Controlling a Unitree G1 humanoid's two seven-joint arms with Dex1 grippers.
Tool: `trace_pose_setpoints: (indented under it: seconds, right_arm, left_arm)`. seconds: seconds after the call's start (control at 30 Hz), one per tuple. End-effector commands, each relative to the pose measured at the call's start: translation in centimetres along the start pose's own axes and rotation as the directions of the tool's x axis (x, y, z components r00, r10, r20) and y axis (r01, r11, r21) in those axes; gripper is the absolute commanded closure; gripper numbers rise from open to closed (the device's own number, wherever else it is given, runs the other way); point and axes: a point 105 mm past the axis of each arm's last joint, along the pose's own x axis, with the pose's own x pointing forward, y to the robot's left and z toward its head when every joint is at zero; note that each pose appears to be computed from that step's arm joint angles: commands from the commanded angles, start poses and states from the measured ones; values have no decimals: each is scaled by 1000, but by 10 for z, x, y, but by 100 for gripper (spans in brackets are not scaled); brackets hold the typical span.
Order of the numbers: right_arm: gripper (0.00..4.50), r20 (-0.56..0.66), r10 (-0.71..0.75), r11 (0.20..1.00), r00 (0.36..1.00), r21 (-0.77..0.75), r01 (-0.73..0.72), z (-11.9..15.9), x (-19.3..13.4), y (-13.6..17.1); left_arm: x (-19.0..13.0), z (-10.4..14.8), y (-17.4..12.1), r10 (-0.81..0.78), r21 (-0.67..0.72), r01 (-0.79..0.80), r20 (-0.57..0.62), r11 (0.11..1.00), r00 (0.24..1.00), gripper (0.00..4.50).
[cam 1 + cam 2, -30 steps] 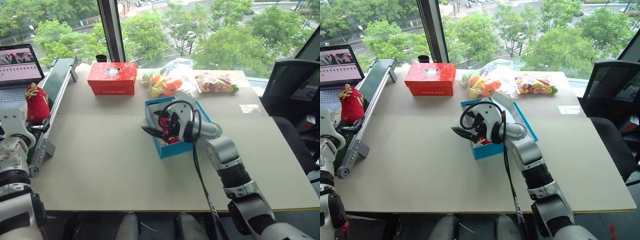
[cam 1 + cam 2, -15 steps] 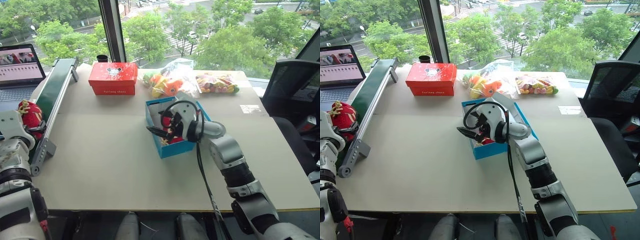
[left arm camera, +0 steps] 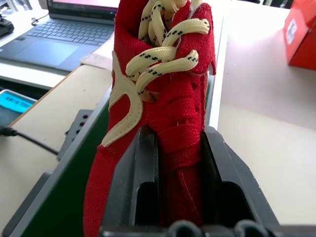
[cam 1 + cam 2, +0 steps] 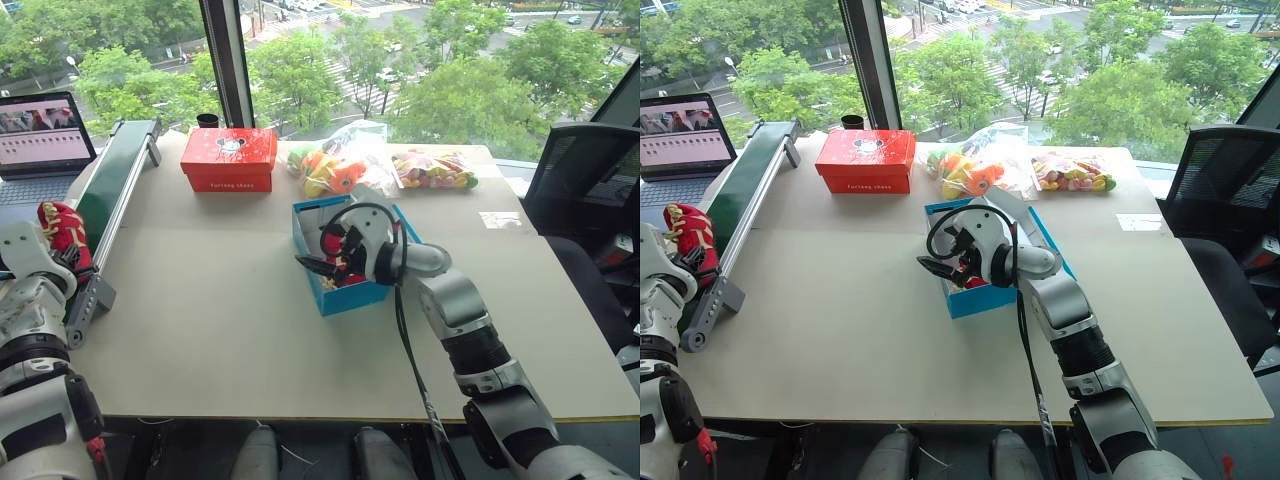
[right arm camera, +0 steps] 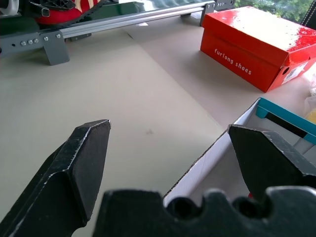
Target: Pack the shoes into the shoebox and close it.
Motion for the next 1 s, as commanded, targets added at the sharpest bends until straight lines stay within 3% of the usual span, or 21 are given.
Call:
trace_pose_setpoints:
  seconds: [0.03, 0.07, 0.17, 0.27, 0.43, 0.53, 0.63, 0.77, 1.0]
  right_arm:
    - [0, 50, -16, 1000, 999, -20, 17, 20, -1, -5]
    - [0, 62, -22, 1000, 998, 5, 22, 22, -1, -7]
    - [0, 179, -119, 950, 977, 308, 59, 42, -5, -25]
    - [0, 243, -187, 836, 952, 548, 24, 57, -12, -41]
    - [0, 298, -269, 676, 916, 736, -41, 72, -24, -65]
    - [0, 283, -262, 674, 923, 738, -34, 73, -24, -65]
    - [0, 195, -225, 737, 955, 675, 36, 59, -20, -57]
    - [0, 212, -253, 713, 944, 701, 34, 58, -22, -59]
    - [0, 256, -296, 700, 920, 714, 27, 65, -32, -66]
  left_arm:
    - [-3, 65, -36, -109, 76, 95, 205, 993, 973, 361]
    - [-5, 76, -50, -149, 72, 135, 239, 988, 960, 361]
    - [-20, 99, -114, -342, 73, 336, 305, 939, 889, 361]
    - [-38, 105, -166, -468, 52, 477, 312, 877, 827, 361]
    - [-80, 118, -255, -704, 84, 717, 299, 692, 644, 361]
    - [-95, 122, -280, -755, 76, 774, 298, 628, 584, 361]
    - [-108, 121, -305, -785, 6, 822, 302, 569, 541, 361]
    - [-129, 107, -331, -842, -9, 874, 263, 486, 471, 361]
    - [-147, 81, -340, -871, -100, 895, 207, 435, 446, 361]
